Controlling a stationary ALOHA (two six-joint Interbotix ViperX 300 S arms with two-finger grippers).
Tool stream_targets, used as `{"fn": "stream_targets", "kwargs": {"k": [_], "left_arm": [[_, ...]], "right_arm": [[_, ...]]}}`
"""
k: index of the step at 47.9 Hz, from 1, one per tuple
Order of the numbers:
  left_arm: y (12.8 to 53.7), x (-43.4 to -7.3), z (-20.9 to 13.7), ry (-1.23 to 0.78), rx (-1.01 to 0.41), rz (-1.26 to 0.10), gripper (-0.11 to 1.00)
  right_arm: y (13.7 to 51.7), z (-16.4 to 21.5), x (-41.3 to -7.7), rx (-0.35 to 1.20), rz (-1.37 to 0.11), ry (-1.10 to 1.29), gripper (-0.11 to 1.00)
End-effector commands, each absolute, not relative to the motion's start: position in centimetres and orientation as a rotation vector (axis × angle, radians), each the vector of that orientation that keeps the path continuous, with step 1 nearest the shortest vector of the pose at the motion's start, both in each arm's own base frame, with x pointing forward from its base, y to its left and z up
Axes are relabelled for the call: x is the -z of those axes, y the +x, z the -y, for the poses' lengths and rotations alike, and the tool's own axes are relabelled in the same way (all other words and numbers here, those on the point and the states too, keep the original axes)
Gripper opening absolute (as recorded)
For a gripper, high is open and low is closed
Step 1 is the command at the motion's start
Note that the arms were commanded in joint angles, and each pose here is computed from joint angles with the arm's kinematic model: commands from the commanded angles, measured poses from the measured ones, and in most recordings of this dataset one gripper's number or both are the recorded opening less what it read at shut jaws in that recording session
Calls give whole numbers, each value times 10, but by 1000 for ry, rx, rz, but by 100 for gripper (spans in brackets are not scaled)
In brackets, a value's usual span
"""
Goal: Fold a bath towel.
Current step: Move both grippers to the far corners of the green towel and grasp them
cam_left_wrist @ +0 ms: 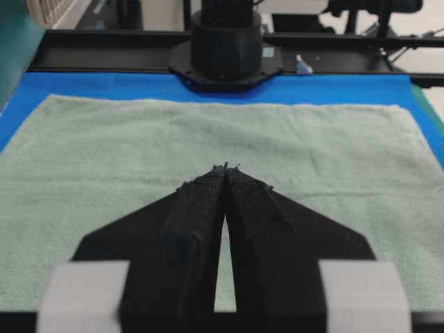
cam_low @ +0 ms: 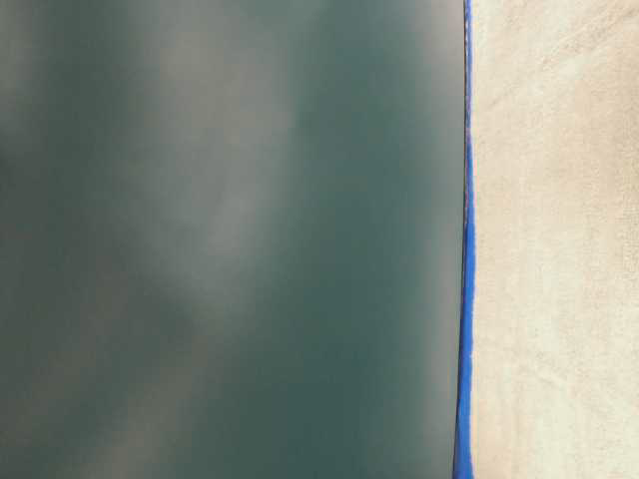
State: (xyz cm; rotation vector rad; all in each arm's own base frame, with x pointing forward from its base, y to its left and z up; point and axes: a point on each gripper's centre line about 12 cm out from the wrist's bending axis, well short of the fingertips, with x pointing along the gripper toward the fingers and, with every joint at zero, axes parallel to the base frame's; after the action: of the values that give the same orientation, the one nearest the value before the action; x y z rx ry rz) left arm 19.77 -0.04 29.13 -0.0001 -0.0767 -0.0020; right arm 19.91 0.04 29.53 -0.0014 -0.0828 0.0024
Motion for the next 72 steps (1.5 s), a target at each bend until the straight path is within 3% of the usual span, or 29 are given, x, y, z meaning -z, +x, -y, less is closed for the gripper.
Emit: {"fn": "stream_targets", "kwargs": {"k": [1, 15, 24, 32, 36, 45, 49, 60, 72], "left_arm": [[202, -301, -2, -45, -9, 75, 0], [202, -295, -39, -34, -193, -109, 0], [203, -281, -65, -33, -309, -193, 0], [217, -251, -94, -19, -397, -348, 1], [225, -235, -114, 12, -436, -441, 14], [234, -202, -157, 55, -513, -585, 70], [233, -188, -177, 39, -563, -611, 86], [237, -137, -217, 56, -597, -745, 85], [232, -108, -242, 27, -629, -822, 85]], "right_arm": [[201, -1, -303, -4, 97, 11, 0], [204, 37, -306, 180, -252, 43, 0], [202, 77, -283, 359, -436, 84, 0], [195, 119, -255, 530, -578, 116, 1], [192, 141, -239, 601, -663, 137, 8], [189, 178, -199, 682, -831, 151, 62], [188, 194, -182, 708, -876, 162, 65], [174, 233, -140, 773, -945, 181, 62], [166, 258, -112, 797, -1015, 215, 62]]}}
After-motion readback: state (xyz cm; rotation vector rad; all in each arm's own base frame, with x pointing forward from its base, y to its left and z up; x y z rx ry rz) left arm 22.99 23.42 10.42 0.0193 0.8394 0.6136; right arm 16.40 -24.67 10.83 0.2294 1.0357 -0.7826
